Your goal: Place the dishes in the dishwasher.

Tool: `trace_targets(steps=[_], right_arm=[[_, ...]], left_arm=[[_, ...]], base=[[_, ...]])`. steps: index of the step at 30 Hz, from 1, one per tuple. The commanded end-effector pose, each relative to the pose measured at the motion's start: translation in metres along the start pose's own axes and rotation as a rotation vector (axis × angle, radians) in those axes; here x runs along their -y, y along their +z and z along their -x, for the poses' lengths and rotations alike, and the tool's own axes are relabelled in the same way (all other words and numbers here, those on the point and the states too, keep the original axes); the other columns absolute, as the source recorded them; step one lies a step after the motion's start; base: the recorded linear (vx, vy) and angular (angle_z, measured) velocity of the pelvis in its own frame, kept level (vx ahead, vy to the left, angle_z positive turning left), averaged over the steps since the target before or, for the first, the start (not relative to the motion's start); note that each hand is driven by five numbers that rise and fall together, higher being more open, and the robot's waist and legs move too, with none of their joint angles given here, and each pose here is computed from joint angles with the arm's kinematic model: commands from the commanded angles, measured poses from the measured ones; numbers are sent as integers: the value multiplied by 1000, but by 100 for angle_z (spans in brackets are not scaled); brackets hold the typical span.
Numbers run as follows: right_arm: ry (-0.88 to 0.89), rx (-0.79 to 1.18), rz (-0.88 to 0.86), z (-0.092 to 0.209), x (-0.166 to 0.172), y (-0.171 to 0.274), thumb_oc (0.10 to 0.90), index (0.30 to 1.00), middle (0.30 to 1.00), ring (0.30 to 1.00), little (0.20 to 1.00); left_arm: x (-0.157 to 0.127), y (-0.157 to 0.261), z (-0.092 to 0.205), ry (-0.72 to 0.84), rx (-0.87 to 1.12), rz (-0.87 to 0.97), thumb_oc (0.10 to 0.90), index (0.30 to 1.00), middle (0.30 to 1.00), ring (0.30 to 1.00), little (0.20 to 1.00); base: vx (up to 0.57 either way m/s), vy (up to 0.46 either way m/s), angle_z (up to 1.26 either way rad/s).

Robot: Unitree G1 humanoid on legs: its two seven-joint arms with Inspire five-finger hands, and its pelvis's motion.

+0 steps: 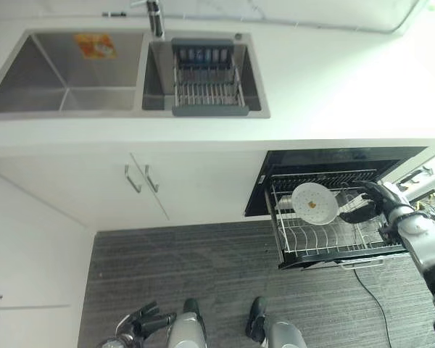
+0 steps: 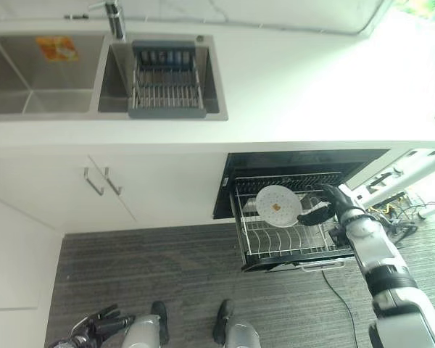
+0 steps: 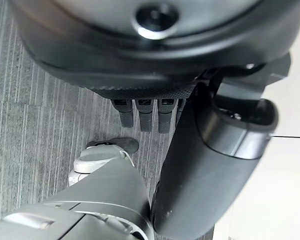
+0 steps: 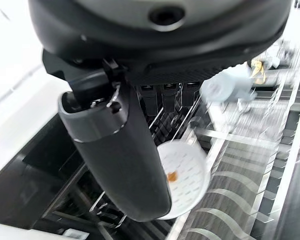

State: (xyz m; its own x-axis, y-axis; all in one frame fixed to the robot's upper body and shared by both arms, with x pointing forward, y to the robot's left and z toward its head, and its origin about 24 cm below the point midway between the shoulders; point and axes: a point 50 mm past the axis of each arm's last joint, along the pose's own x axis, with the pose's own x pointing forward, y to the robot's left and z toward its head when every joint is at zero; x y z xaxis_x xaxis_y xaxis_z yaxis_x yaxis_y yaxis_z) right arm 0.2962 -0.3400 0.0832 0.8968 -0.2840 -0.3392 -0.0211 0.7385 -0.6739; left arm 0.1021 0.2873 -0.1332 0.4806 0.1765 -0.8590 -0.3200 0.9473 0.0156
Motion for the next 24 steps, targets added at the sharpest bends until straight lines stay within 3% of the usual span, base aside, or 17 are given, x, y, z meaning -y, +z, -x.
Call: trace_targets(steps=[1, 9, 17, 24], right_arm=[[-253, 6, 66, 10, 56, 10, 800, 900, 900, 900, 900], [-502, 0, 26, 46, 58, -20, 800, 900, 900, 900, 900], [-521, -232, -106, 55, 27, -80, 800, 900, 900, 900, 900], [-453, -436, -150, 45, -15, -123, 800, 900, 900, 900, 900]], left_arm=[[-9, -10, 4, 31, -16, -36, 800, 900, 900, 900, 900], [-3, -39, 8, 39, -60, 3, 800, 900, 900, 900, 900], [6, -39, 7, 28, -64, 7, 800, 900, 900, 900, 900], [5, -33, 5, 11, -96, -68, 800, 900, 900, 900, 900]], base=[[37, 35, -16], [26, 18, -21], [21, 12, -8], [55, -28, 5]])
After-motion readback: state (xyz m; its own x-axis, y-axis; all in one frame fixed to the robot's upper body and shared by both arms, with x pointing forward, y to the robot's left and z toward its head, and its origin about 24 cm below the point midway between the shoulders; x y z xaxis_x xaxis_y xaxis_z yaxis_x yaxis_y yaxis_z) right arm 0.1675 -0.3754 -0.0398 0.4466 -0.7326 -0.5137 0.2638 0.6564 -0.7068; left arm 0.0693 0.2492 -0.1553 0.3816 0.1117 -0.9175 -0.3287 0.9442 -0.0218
